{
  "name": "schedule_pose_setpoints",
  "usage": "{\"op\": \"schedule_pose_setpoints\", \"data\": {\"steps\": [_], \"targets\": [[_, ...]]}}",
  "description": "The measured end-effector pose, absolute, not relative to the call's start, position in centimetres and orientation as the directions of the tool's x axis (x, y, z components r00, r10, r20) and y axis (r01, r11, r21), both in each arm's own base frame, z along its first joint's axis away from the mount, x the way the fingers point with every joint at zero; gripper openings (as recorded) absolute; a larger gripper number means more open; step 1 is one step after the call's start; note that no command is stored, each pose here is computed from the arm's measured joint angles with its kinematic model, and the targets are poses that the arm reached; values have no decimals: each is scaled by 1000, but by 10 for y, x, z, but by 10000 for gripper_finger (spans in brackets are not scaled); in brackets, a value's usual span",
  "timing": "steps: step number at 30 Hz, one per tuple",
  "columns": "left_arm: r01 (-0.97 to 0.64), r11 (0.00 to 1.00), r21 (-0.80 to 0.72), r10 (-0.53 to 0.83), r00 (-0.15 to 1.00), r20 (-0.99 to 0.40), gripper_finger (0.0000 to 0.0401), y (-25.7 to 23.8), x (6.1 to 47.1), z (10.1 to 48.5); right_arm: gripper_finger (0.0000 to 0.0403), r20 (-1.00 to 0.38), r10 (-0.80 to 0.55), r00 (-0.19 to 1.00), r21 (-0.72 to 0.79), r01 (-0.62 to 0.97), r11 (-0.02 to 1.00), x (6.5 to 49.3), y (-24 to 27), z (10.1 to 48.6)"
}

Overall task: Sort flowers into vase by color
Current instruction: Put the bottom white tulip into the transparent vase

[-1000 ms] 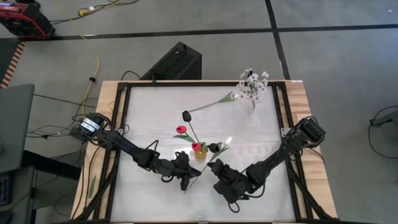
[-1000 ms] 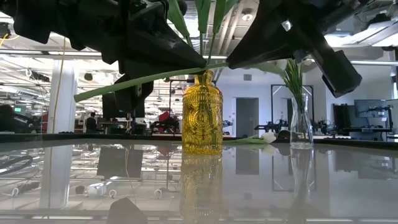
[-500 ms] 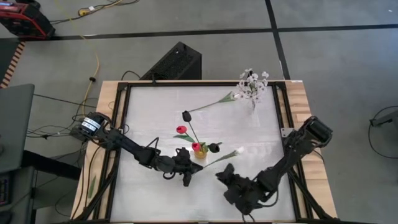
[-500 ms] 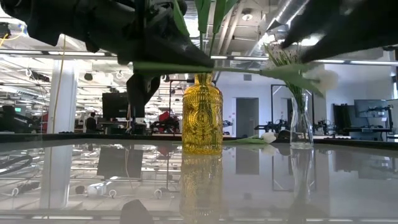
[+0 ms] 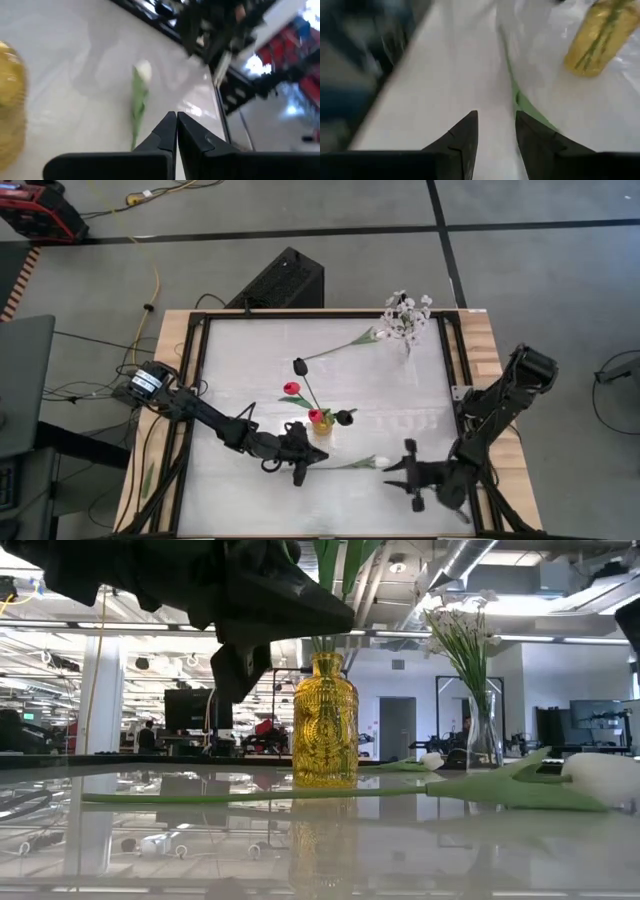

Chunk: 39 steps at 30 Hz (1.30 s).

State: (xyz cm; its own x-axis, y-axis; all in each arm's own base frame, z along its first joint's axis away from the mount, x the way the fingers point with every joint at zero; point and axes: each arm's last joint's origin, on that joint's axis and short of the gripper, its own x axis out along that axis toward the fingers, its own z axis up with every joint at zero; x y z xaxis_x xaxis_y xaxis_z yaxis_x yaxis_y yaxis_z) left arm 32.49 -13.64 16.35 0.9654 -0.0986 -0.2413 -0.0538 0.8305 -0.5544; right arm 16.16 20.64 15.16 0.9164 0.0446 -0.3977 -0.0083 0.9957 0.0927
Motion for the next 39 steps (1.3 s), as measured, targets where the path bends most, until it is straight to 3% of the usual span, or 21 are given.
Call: {"op": "schedule_pose_setpoints", "data": {"steps": [3,7,14,19,25,31,39], "targets": [[25,874,-486,-186,940,-287,0,-145,328,159,152,-286,106,952,224,-41,974,156,205,150],[118,939,-324,-237,903,-357,12,-168,334,152,151,-248,122,961,210,-70,975,158,206,148],[-2,998,-66,-34,844,-536,87,-181,347,149,150,-259,114,959,190,-65,980,164,203,144],[-9,999,-37,-15,796,-605,141,-179,354,126,150,-262,106,959,159,-65,985,167,201,144],[-55,998,-23,28,778,-628,157,-172,359,111,150,-262,103,959,141,-67,988,168,200,144],[-27,999,-30,1,763,-646,137,-172,359,110,150,-272,119,955,141,-83,987,167,200,143],[-71,996,-47,18,716,-698,10,-171,353,106,150,-277,121,953,137,-85,987,167,200,143]]}}
